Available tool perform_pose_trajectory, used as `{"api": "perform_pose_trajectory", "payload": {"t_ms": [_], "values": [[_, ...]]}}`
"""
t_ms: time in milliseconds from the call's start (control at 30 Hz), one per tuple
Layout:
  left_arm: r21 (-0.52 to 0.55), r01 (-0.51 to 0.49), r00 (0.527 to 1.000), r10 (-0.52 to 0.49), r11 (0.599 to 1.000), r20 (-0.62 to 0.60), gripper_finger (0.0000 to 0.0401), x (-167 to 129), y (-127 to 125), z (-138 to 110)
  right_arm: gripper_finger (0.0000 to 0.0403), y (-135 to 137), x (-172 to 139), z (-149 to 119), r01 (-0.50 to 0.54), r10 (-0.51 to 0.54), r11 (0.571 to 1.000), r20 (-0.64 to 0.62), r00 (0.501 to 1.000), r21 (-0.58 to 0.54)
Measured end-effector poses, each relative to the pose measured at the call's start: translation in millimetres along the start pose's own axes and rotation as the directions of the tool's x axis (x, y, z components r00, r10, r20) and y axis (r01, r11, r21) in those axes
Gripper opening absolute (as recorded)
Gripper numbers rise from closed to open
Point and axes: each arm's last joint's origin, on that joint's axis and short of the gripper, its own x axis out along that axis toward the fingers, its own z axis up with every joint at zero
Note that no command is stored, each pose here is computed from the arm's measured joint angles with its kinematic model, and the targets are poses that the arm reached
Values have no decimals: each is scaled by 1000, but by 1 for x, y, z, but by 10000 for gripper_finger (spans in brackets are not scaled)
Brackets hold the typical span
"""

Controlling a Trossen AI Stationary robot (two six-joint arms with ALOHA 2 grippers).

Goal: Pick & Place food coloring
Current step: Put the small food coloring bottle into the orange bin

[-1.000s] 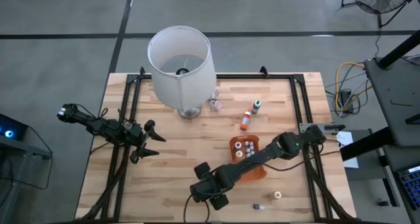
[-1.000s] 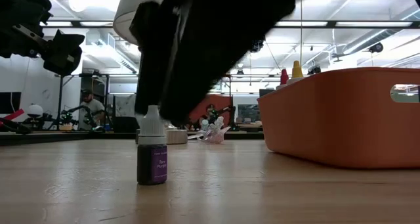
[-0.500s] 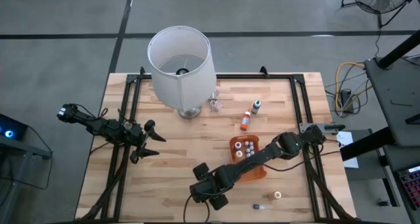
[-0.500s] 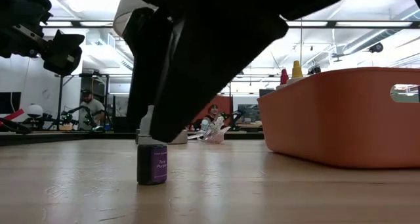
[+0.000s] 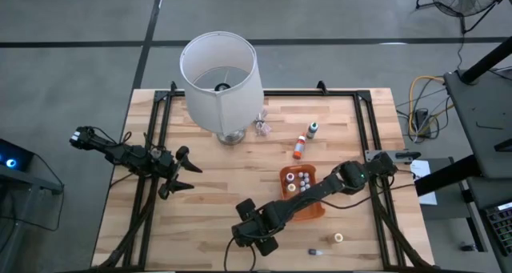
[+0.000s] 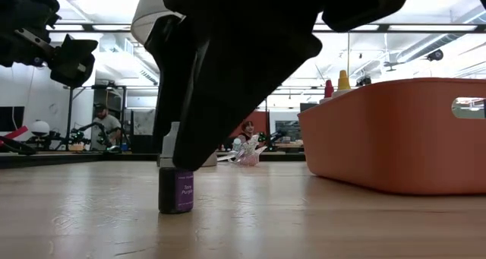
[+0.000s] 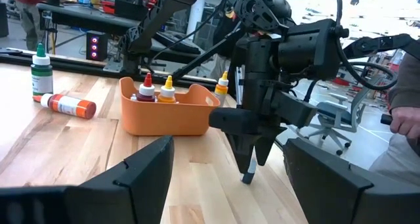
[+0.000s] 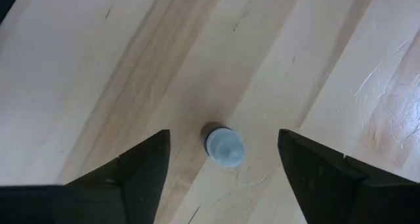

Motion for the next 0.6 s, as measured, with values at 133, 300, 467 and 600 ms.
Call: {"api": "perform_pose_trajectory", "payload": {"t_ms": [133, 300, 467, 600], "values": [[0, 0, 1000, 0, 1000, 0, 258, 0, 0, 0, 241, 0, 0, 0, 0, 0, 1000, 0, 1000, 4], [0, 0, 1000, 0, 1000, 0, 259, 0, 0, 0, 206, 0, 0, 0, 0, 0, 1000, 3, 1000, 8], [0, 0, 1000, 0, 1000, 0, 258, 0, 0, 0, 175, 0, 0, 0, 0, 0, 1000, 5, 1000, 9], [0, 0, 1000, 0, 1000, 0, 258, 0, 0, 0, 149, 0, 0, 1, 0, 0, 1000, 6, 1000, 10]]}}
